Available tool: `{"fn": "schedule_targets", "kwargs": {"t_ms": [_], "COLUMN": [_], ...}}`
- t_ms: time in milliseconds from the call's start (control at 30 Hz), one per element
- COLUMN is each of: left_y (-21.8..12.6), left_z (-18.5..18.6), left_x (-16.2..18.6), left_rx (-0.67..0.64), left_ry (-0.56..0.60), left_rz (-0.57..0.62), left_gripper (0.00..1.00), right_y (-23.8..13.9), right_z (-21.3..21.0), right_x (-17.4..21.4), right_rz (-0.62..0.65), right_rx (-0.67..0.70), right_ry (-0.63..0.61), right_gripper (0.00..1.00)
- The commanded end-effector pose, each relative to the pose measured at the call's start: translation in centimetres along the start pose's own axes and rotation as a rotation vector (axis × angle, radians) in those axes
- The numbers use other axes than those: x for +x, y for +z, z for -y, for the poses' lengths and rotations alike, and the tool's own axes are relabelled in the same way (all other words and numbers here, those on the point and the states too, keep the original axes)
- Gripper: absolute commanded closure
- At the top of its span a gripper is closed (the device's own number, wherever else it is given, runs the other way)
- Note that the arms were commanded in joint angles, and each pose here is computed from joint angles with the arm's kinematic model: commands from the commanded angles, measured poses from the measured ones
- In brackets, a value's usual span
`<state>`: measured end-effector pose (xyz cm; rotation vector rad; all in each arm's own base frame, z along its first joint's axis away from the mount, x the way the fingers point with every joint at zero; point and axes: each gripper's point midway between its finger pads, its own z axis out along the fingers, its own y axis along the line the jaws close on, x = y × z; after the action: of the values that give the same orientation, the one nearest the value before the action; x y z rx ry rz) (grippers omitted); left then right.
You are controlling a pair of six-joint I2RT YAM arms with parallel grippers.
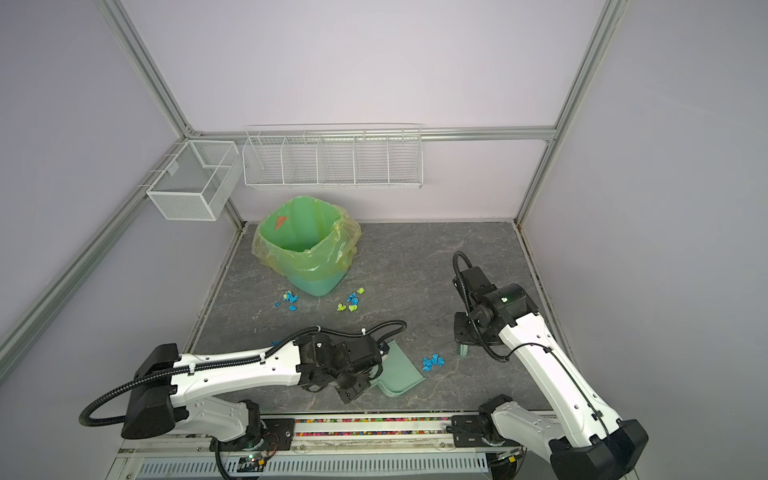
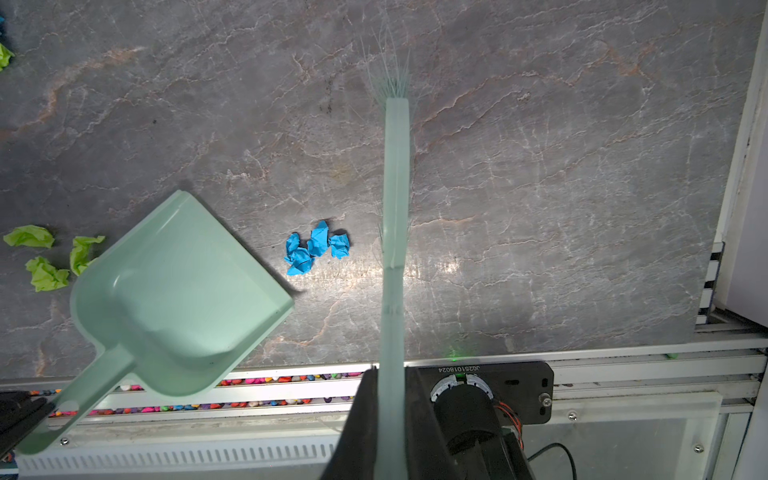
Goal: Sweep away the paper scraps from the table
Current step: 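Move the dustpan toward the blue scraps nearer the robot while the right brush follows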
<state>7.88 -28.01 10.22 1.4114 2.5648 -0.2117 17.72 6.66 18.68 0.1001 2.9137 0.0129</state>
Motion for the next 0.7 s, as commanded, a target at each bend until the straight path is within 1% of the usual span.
{"fn": "schedule_targets", "kwargs": {"t_ms": [0,133,233,467,667], "left_y": [-0.5,-0.1,0.0,0.6,1.0], "left_z": [0.0,0.0,-0.7,-0.1,1.0], "left_x": [-0.5,-0.2,-0.1,-0.8,-1.3], "left_rx": [-0.008,-0.013,-0.057,-0.039,0.015], "left_ry": [-0.023,-0.005,0.019,0.026,0.022], "left_rz": [0.016,-0.008,-0.031,-0.037,-0.029], "left_gripper": [1.00,1.00,1.00,1.00,1.00], "right_y": [0.5,0.6,0.7,1.4,1.8], "right_z": [0.3,-0.2,-0.7,-1.9,-4.6], "right_x": [0.6,0.3,0.3,0.4,0.3], "right_rz": [-0.027,-0.028,-0.036,-0.064,-0.069], "right_rx": [0.032,0.030,0.023,0.019,-0.043], "right_ry": [0.008,-0.013,-0.033,-0.075,-0.102], "right_gripper": [0.93,0.93,0.93,0.93,0.93]}}
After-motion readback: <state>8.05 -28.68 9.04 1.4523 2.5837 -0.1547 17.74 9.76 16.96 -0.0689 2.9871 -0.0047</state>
